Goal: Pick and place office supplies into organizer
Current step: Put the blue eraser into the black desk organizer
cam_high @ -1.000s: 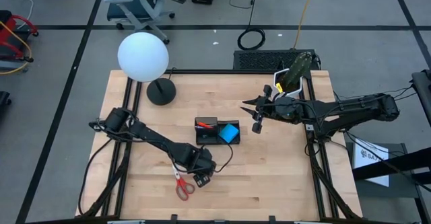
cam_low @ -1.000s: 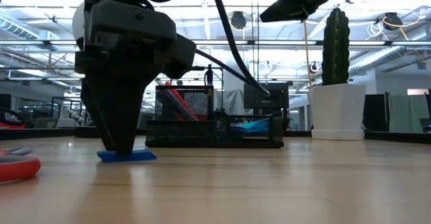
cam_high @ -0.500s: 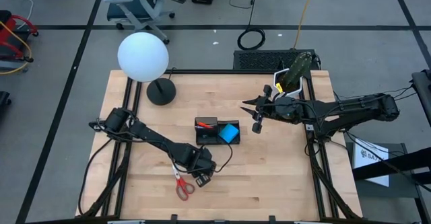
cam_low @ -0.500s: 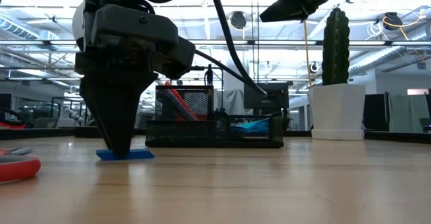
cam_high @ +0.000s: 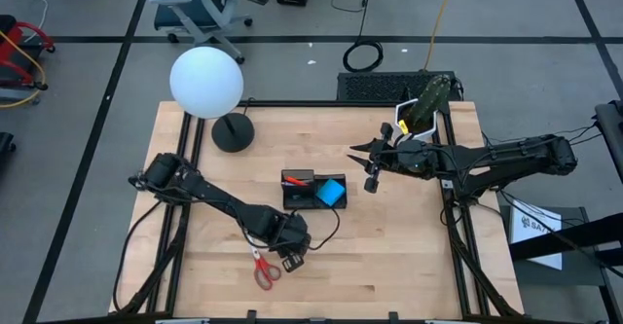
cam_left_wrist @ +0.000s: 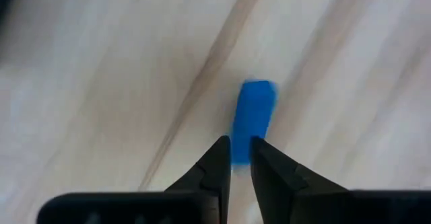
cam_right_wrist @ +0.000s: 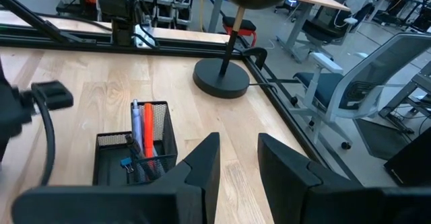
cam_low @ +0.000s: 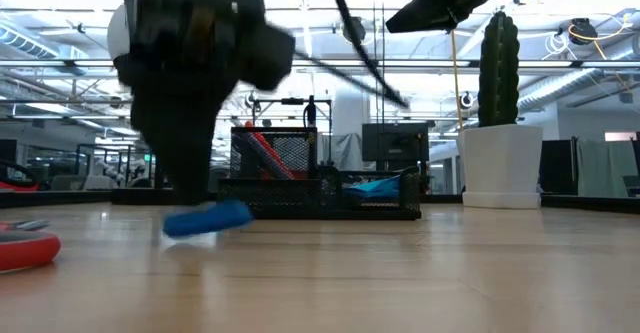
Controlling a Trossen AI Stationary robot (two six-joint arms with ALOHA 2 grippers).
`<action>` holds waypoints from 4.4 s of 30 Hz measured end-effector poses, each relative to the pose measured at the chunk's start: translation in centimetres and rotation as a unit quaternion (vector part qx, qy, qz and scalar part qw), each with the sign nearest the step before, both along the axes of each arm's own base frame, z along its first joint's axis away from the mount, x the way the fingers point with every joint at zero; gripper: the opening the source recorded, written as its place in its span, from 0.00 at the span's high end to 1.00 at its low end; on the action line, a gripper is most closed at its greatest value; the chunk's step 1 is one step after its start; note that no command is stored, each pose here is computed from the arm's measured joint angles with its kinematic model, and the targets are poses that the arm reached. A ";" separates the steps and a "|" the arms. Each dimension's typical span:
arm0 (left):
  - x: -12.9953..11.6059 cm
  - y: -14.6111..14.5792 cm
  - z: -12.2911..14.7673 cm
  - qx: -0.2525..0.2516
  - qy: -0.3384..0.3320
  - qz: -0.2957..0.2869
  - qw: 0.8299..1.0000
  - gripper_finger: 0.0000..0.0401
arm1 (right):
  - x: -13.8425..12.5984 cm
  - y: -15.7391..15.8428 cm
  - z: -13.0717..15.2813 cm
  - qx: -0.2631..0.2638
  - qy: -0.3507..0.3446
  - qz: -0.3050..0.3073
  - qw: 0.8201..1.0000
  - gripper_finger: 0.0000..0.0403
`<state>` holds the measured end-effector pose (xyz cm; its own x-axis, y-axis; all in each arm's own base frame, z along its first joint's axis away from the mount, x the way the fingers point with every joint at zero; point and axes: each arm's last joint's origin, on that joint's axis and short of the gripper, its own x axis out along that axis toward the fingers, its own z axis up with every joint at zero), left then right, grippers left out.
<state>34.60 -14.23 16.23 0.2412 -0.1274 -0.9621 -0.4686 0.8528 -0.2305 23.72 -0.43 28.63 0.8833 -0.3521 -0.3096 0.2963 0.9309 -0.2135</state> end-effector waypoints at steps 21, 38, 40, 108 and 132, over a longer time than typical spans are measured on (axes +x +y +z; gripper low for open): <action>0.3 0.5 3.8 -0.020 -0.099 -0.087 0.991 0.85 | 0.0 0.0 -0.1 0.000 0.003 0.000 1.000 0.77; 0.9 -0.2 4.0 0.006 -0.156 -0.182 0.971 0.69 | 0.0 0.0 -0.1 -0.002 0.004 0.001 1.000 0.77; 0.9 -0.2 3.9 0.016 -0.152 -0.179 0.972 0.64 | 0.0 0.0 -0.1 -0.002 0.005 0.001 1.000 0.77; 0.9 -1.8 -2.3 0.107 -0.063 -0.158 0.980 0.80 | -0.1 0.0 -0.2 -0.004 0.012 0.001 1.000 0.77; 0.4 1.6 2.7 0.182 -0.095 -0.136 0.969 0.80 | -0.1 0.0 -0.2 -0.006 0.013 0.002 1.000 0.77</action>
<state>35.01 -12.64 18.89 0.4233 0.1277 -0.8969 -0.1929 0.9800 0.0485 23.64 -0.43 28.45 0.8761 -0.3533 -0.3280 0.2876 0.9291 -0.2326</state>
